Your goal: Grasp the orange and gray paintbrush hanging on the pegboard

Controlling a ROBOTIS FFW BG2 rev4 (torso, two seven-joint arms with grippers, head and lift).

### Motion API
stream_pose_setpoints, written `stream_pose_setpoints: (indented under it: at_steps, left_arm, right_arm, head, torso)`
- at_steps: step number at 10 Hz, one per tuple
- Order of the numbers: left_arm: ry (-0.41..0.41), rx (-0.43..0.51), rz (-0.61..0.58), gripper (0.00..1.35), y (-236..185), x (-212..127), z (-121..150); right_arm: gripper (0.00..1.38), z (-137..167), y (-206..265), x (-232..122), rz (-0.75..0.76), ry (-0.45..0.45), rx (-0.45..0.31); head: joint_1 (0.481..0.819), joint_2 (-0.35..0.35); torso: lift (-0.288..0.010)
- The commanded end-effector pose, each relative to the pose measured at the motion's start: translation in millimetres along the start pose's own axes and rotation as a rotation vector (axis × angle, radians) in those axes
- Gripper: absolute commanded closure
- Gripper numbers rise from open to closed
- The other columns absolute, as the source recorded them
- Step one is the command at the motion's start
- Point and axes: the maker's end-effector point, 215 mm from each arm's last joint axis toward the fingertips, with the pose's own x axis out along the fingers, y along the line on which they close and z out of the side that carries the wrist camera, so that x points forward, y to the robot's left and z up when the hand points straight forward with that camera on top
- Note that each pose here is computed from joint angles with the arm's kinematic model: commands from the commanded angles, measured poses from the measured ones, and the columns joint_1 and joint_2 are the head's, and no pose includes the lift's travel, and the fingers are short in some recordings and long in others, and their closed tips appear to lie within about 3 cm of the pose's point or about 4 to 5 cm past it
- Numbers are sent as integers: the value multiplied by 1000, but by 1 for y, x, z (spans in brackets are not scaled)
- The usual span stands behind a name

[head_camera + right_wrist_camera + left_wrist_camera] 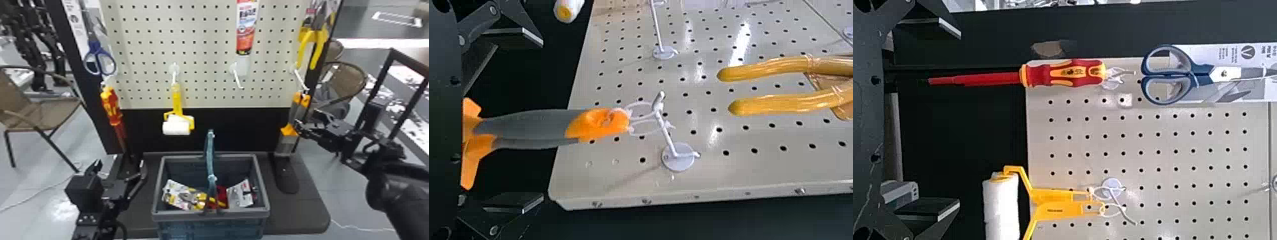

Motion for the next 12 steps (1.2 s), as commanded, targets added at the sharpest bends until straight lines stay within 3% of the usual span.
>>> stream_pose_setpoints:
  at_steps: [1, 8, 9, 10, 11, 12]
  left_arm:
    - [-1, -3, -4, 122, -3, 1, 0]
    - [3, -6, -14, 122, -8, 3, -3]
    - [3, -5, -14, 122, -8, 3, -3]
    - [3, -6, -14, 122, -8, 3, -3]
    - [5, -5, -16, 122, -8, 2, -4]
    - [6, -7, -12, 124, -6, 1, -5]
  right_arm:
    - [206, 3, 6, 10, 38, -2, 11]
    - [225, -9, 38, 35, 120, 21, 39]
    - [509, -9, 39, 37, 127, 25, 38]
    - [1119, -7, 35, 35, 122, 14, 45]
    - [1257, -6, 32, 33, 114, 8, 49]
    - [1259, -6, 30, 31, 112, 7, 48]
  head:
    - [549, 0]
    - [549, 0]
    - [549, 0]
    - [549, 0]
    - [549, 0]
    - [549, 0]
  torso:
    - [-100]
    - [-100]
    - [-100]
    - [-100]
    - [-100]
    - [-100]
